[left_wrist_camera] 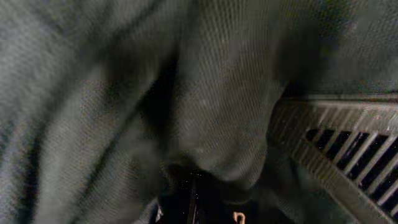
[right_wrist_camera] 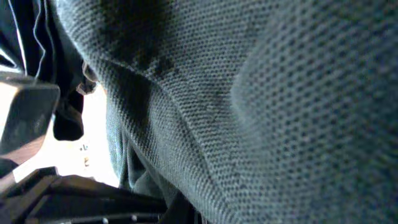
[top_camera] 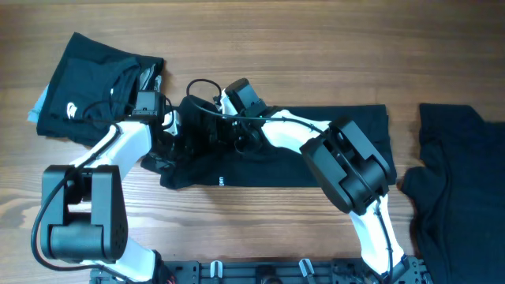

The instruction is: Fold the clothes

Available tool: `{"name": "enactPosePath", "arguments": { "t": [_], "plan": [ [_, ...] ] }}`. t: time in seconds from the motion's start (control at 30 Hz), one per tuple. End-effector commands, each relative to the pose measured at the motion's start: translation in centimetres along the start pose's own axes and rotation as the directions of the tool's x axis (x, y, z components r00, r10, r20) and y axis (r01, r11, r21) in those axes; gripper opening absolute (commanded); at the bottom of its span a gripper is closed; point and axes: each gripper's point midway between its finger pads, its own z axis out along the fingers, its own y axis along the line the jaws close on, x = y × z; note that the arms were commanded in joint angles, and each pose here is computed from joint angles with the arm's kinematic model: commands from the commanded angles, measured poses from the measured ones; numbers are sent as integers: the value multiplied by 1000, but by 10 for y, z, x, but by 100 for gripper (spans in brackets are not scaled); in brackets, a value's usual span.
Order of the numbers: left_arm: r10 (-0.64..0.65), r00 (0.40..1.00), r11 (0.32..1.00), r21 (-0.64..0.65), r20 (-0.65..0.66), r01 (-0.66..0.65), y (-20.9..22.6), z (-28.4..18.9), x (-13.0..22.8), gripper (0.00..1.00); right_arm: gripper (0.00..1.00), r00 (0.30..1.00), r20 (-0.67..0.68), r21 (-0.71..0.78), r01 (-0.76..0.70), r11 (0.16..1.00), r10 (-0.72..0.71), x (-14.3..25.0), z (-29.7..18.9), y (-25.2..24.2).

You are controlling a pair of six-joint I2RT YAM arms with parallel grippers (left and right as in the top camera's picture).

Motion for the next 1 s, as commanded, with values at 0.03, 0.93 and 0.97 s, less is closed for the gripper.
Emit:
{"name": "enactPosePath", "arguments": {
  "t": [0.03,0.93,0.97],
  "plan": [
    [-54,990,996,65,-134,63,-9,-4,35,4,5,993,-26,140,-111,984,116,21,20,-55],
    [-76,994,997,-11,72,77,29,-29,11,4,4,993,-29,138,-113,984,118,21,20,-55],
    [-76,996,997,1,55,76,27,-25,14,4,4,993,-29,138,-113,984,118,21,20,-55]
  ]
}}
